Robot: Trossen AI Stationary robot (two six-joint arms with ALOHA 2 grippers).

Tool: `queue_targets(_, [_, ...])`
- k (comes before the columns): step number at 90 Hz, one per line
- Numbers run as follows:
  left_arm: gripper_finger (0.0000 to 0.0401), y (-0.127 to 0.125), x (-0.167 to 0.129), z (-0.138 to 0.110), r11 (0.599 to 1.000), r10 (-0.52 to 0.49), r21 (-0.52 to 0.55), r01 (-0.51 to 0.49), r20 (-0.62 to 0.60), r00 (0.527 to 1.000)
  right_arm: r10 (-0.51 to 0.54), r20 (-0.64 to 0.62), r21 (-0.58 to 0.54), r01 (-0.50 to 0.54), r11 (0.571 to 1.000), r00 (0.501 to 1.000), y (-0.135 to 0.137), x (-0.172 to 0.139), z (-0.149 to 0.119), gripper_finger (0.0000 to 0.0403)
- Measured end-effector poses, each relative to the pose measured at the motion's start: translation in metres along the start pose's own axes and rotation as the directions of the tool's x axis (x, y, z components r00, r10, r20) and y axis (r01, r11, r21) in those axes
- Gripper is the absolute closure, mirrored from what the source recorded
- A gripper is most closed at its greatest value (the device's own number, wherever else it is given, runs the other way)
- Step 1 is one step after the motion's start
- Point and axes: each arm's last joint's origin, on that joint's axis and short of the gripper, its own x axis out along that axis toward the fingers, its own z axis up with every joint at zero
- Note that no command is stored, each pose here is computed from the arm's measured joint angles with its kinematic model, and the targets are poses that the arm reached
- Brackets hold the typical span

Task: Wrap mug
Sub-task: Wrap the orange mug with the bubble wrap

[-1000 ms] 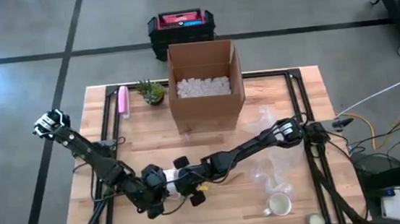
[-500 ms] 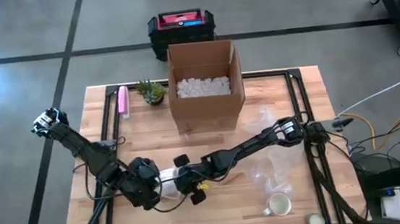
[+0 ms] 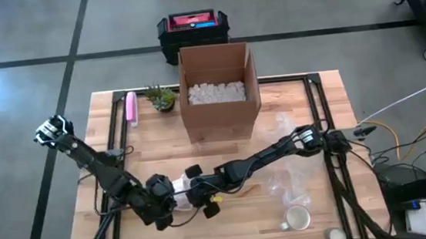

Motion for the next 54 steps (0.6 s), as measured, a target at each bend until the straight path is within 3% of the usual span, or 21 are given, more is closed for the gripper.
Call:
queue_targets(12, [0.0365, -0.014, -0.013, 0.012, 0.997, -0.078, -0.018, 0.078, 0.011, 0.997, -0.001, 0.002, -0.001, 0.001, 1.000, 1.000, -0.001, -0.003, 0.002, 0.0401])
queue_targets(21, [0.0365, -0.032, -0.034, 0.028, 0.989, -0.149, 0.031, 0.148, 0.052, 0.987, -0.004, 0.008, 0.000, 0.004, 1.000, 1.000, -0.003, -0.004, 0.002, 0.0401])
queue_targets(29, [0.0365, -0.041, -0.050, 0.037, 0.986, -0.145, 0.099, 0.137, 0.086, 0.986, -0.004, 0.006, 0.003, 0.004, 1.000, 1.000, -0.004, -0.003, 0.002, 0.0401])
queue_targets(34, [0.0365, -0.043, -0.060, 0.039, 0.988, -0.103, 0.123, 0.091, 0.100, 0.990, -0.004, 0.000, 0.005, 0.004, 1.000, 1.000, -0.005, -0.003, 0.001, 0.0401])
queue_targets(42, [0.0365, -0.033, -0.069, 0.035, 0.991, 0.057, 0.115, -0.065, 0.073, 0.996, -0.003, -0.007, 0.007, 0.003, 1.000, 1.000, -0.005, -0.003, 0.000, 0.0401])
queue_targets(54, [0.0365, -0.010, -0.064, 0.016, 0.962, 0.269, 0.043, -0.270, 0.032, 0.963, 0.001, -0.025, 0.006, -0.001, 1.000, 1.000, -0.004, -0.003, -0.001, 0.0401])
